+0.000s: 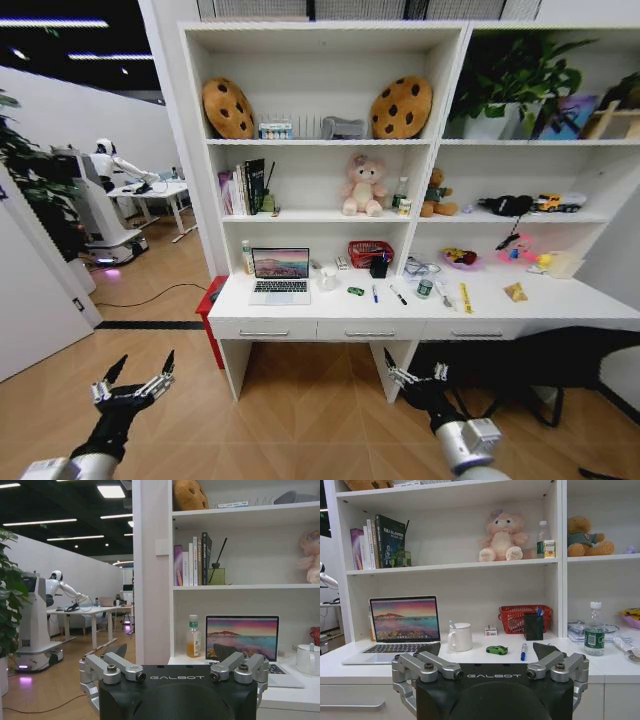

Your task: Organize the objects on the table.

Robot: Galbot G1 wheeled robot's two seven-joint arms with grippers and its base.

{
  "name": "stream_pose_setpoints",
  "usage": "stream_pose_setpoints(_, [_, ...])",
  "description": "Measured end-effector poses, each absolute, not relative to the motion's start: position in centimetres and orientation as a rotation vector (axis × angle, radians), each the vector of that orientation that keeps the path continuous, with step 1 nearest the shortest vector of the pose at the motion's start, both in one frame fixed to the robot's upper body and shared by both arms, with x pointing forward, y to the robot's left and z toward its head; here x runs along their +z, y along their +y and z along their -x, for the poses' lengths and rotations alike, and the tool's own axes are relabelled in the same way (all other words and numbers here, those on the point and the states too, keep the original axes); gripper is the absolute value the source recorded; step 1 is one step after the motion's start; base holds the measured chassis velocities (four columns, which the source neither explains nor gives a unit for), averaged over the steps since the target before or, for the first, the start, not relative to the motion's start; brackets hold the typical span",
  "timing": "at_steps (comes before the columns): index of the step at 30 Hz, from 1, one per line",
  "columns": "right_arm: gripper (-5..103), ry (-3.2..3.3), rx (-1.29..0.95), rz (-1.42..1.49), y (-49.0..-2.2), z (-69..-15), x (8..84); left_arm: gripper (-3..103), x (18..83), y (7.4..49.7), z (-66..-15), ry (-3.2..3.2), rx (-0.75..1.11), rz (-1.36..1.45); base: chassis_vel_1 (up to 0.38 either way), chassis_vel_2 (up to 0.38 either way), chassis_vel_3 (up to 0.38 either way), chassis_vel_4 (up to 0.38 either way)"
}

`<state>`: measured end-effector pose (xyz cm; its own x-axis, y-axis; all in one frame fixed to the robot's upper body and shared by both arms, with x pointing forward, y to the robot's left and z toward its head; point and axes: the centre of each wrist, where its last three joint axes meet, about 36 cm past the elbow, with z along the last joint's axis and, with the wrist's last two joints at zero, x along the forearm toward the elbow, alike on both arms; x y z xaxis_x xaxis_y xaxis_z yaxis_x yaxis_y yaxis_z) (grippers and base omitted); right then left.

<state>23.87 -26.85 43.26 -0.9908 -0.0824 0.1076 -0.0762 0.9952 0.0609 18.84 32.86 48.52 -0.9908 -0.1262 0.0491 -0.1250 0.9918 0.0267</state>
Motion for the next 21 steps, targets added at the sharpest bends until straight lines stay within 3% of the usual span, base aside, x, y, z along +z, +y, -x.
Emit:
stream_pose_setpoints(11, [100, -3.039, -0.108, -0.133, -26.7, -23.7, 43.1, 98, 48.3, 31.9, -18.5, -3.064, 0.013, -0.203, -0.024, 0.022, 0.026, -0.021])
stream_pose_setpoints(21, [100, -3.044, -0.108, -0.13, -26.6, -23.3, 42.9, 97, 48.2, 31.8, -18.5, -3.073, 0.02, -0.192, -0.174, 0.176, 0.2, -0.185])
